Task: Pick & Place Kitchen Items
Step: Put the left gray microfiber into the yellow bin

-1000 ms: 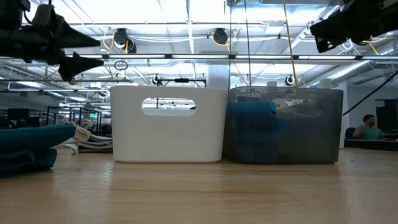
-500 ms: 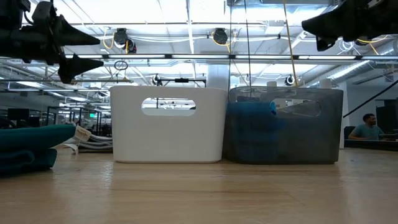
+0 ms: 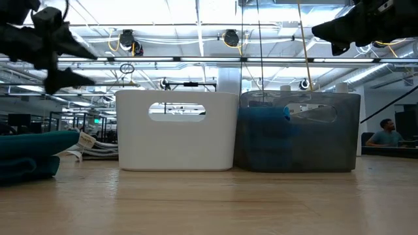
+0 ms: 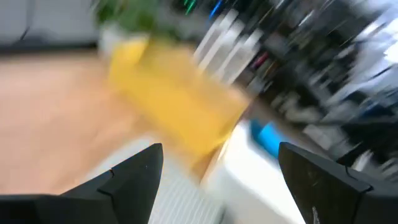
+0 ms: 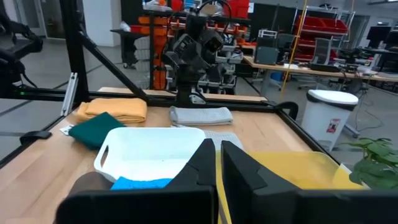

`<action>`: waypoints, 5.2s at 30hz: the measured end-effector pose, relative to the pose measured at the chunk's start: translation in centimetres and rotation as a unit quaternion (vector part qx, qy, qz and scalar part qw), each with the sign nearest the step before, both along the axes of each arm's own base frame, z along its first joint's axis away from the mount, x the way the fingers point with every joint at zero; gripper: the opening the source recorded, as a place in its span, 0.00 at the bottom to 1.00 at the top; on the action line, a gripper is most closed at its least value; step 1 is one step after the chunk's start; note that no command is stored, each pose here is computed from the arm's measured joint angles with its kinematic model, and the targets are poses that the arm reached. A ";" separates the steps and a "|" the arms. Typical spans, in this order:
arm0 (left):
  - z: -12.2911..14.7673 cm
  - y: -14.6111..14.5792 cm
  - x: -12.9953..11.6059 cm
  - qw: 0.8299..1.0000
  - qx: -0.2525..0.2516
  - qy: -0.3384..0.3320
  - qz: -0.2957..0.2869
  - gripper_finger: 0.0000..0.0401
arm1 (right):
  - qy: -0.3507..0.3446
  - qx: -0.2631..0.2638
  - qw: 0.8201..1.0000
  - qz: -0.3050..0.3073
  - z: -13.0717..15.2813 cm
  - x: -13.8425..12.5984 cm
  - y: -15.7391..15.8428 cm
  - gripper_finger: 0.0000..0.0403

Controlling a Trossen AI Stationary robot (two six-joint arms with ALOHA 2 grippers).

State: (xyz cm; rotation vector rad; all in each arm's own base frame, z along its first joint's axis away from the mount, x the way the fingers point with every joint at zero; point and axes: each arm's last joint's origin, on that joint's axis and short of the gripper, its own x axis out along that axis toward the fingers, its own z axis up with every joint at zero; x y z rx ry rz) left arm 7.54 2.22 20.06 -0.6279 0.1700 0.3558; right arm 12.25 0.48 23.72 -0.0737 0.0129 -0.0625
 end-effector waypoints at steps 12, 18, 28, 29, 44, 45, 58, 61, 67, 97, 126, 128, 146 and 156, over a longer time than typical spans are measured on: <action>6.5 1.2 4.2 0.963 -0.049 0.264 -0.018 0.81 | -0.016 0.005 1.000 0.002 0.3 0.1 0.0 0.00; 7.4 3.0 8.4 0.886 0.016 0.439 -0.148 0.81 | -0.012 0.005 1.000 0.003 0.2 0.2 0.0 0.00; 3.7 9.5 10.0 0.793 -0.059 0.590 -0.140 0.81 | 0.007 0.004 1.000 0.003 -0.2 0.7 0.1 0.00; 3.1 10.3 9.7 0.788 -0.077 0.596 -0.130 0.81 | 0.008 0.006 1.000 0.003 -0.2 0.7 0.1 0.00; -0.6 11.3 5.8 0.747 -0.193 0.625 -0.119 0.71 | 0.028 0.034 0.999 0.003 -0.7 1.2 0.1 0.00; -0.4 11.2 5.9 0.751 -0.186 0.622 -0.120 0.67 | 0.028 0.034 0.999 0.003 -0.7 1.2 0.1 0.00; -1.9 9.2 6.2 0.718 -0.255 0.648 0.010 0.03 | 0.024 0.033 0.999 0.002 -0.6 1.2 0.1 0.00; -2.4 8.7 6.1 0.709 -0.268 0.652 0.020 0.03 | 0.024 0.033 0.999 0.002 -0.6 1.2 0.1 0.00; -4.2 7.7 6.0 0.714 -0.278 0.643 0.022 0.02 | 0.024 0.033 0.999 0.002 -0.6 1.2 0.1 0.00; 1.4 10.9 11.7 0.852 -0.072 0.517 -0.049 0.22 | 0.010 0.028 1.000 0.002 -0.3 1.2 0.1 0.00; -6.8 17.3 9.9 0.765 -0.160 0.568 -0.256 0.49 | 0.037 0.026 0.999 0.002 -1.0 1.9 0.2 0.00; -6.9 17.4 9.9 0.763 -0.148 0.571 -0.263 0.46 | 0.040 0.023 0.999 0.002 -1.0 2.0 0.2 0.00; -0.5 16.7 10.7 0.749 -0.073 0.636 -0.172 0.04 | 0.025 0.045 0.999 0.001 -0.8 2.0 0.2 0.00; 9.6 10.7 11.9 0.805 0.074 0.586 -0.056 0.04 | 0.016 0.065 0.998 0.001 -0.6 2.0 0.2 0.00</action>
